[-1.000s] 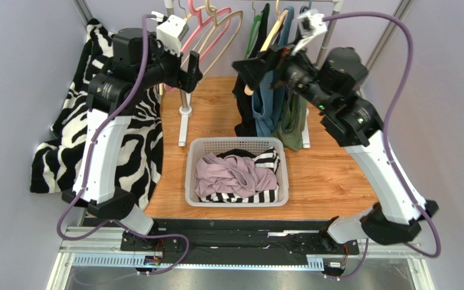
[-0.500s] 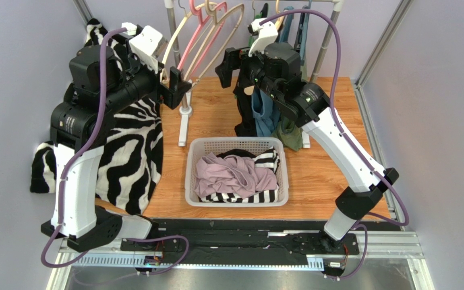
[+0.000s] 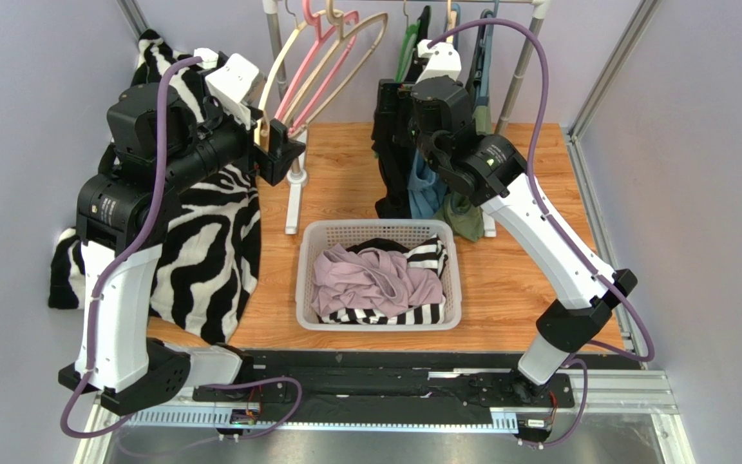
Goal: Remove the tank top from the hanger
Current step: Pick up the hanger from the clothesline.
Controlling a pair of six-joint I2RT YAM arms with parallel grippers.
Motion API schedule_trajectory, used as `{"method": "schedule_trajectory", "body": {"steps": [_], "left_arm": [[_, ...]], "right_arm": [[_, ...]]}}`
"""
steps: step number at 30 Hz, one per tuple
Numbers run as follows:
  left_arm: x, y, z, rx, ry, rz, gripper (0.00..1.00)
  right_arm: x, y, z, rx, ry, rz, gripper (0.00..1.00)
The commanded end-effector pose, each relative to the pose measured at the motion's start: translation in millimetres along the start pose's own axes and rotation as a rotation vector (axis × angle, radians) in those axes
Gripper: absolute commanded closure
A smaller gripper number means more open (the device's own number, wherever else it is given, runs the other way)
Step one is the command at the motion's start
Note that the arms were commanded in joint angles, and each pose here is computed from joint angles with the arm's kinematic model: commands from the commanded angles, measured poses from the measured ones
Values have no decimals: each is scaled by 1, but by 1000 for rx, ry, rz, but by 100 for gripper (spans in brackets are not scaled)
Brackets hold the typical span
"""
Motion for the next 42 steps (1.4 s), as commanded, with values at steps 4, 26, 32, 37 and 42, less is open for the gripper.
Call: {"method": "schedule_trajectory", "body": {"steps": [4,26,32,37,42], "left_arm": [[9,5,1,-26,25,-46,1],[13,-6,-6,-39,11,-39,1],[16,-4,-6,-39,11,-49,1],[18,-8,-8,-40,8,-41,1],[18,-12,-10,-42,4,-36,1]], "right_arm": [[30,18,-24,-3,-170,-97,9],[-17,-16,-8,121,-305,-102,7],[-17,-19,-18,123,-319,-89,7],[-26,-22,-23,112,-313,-69,12],[-36,-22,-32,103,-297,-61,35]]}}
Point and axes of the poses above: each gripper's point midway between its finger pads, its own x axis back along the fingers, its own z axis along the line the jaws close on, y = z × x, the point moved 10 cm from there along x, back along the fingers, and after that the axes turned 13 degrees about -x, right-handed, at the moved point
